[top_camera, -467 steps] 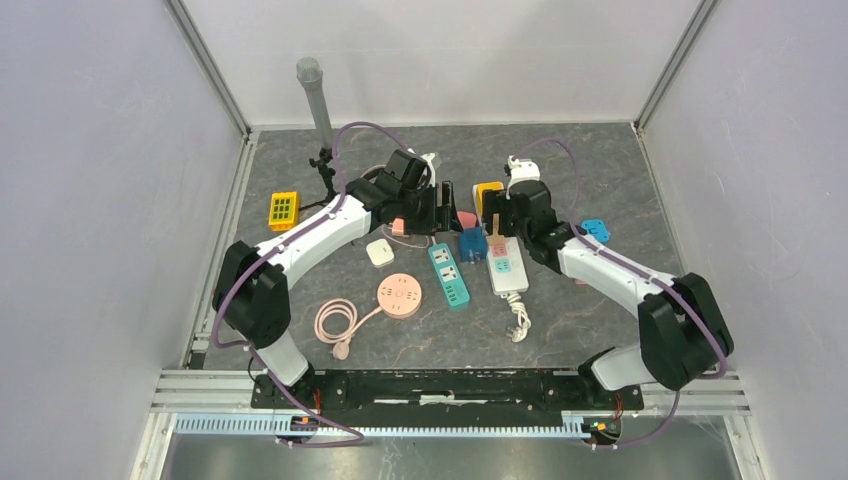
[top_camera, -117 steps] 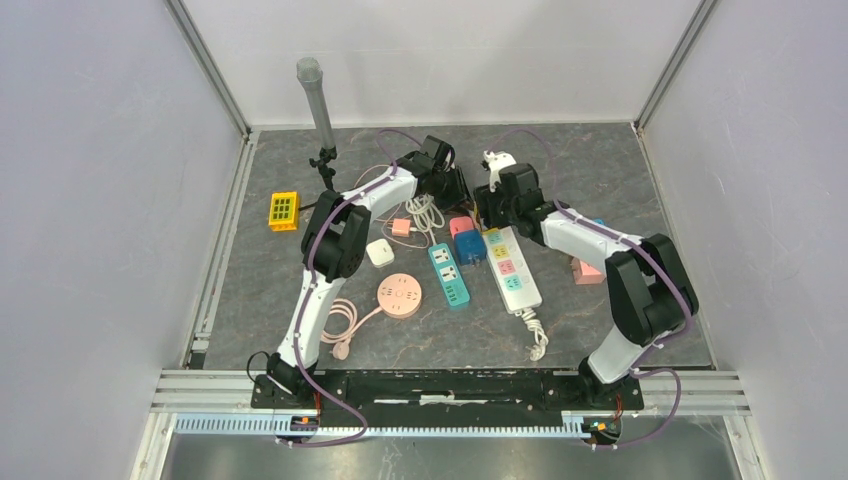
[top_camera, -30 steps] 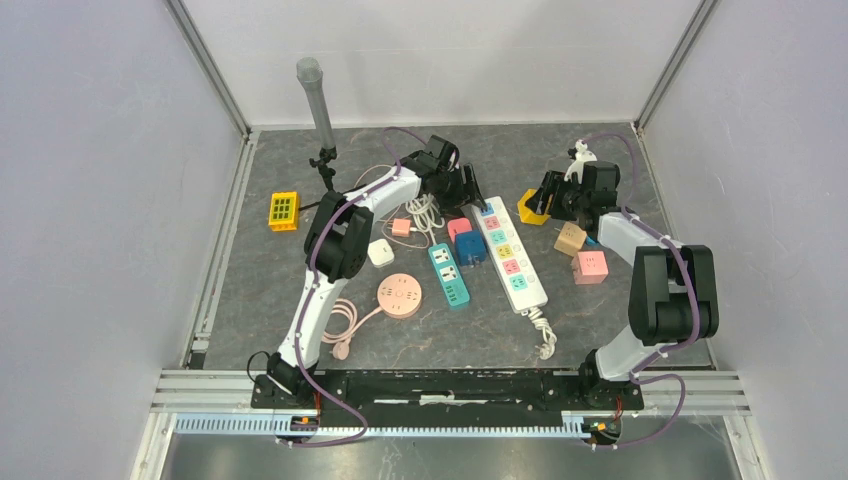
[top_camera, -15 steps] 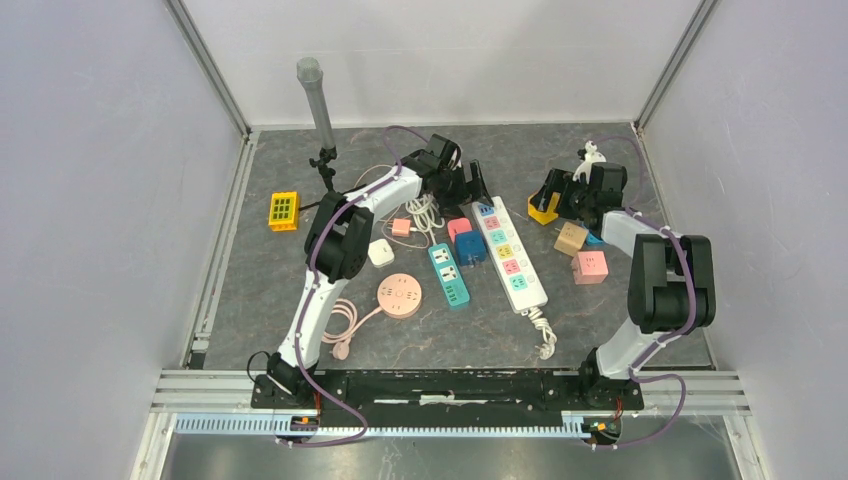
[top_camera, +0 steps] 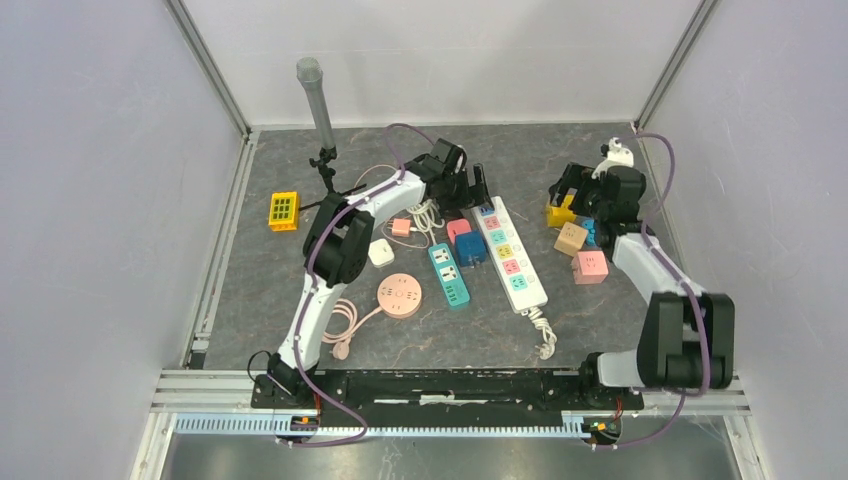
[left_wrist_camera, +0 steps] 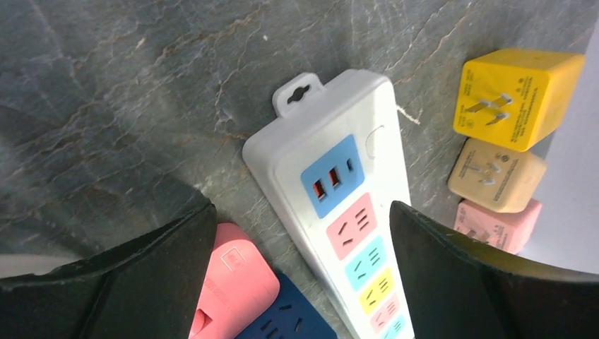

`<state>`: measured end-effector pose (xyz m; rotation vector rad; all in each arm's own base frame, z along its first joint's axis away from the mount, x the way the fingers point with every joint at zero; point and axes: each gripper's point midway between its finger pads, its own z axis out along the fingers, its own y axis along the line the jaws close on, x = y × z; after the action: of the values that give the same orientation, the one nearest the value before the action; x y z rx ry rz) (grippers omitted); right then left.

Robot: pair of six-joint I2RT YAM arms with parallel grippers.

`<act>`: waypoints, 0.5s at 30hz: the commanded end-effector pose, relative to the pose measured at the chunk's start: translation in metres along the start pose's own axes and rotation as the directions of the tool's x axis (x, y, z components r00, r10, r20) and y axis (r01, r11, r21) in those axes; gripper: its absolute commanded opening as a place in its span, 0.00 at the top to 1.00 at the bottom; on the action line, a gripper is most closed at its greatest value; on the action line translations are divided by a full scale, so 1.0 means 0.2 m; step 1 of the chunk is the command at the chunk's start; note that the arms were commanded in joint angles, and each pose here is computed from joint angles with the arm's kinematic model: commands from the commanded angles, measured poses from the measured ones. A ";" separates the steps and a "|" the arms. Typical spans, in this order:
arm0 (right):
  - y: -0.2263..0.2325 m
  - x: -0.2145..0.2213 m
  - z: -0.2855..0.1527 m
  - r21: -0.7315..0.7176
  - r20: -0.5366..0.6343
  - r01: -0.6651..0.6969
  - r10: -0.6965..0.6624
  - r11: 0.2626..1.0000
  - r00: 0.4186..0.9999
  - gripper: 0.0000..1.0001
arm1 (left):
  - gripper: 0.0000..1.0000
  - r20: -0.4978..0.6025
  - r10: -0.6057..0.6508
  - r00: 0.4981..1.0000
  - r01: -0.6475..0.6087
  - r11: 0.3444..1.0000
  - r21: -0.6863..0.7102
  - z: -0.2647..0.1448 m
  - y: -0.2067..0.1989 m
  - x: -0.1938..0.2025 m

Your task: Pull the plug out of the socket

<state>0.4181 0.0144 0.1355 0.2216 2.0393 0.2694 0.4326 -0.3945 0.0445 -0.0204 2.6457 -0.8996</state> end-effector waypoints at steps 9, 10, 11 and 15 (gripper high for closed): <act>-0.02 -0.05 -0.52 0.076 0.138 0.075 -0.085 0.994 0.987 0.04 | 0.00 0.206 0.267 0.941 -0.230 0.955 -0.187 -0.57 -0.08 -0.16; -0.02 -0.05 -0.55 0.085 0.135 0.083 -0.094 0.993 0.986 0.04 | 0.00 0.215 0.285 0.934 -0.248 0.951 -0.182 -0.64 -0.11 -0.14; -0.03 -0.04 -0.60 0.095 0.134 0.096 -0.108 0.991 0.985 0.04 | 0.00 0.226 0.298 0.927 -0.261 0.949 -0.178 -0.72 -0.14 -0.11; -0.06 -0.05 -0.77 0.154 0.142 0.112 -0.134 0.982 0.981 0.02 | 0.00 0.240 0.332 0.912 -0.295 0.939 -0.180 -1.03 -0.18 0.07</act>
<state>0.3158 -0.0010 0.2098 0.1899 1.8637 0.1282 0.3905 -0.3236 0.1394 0.1291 2.5031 -0.5719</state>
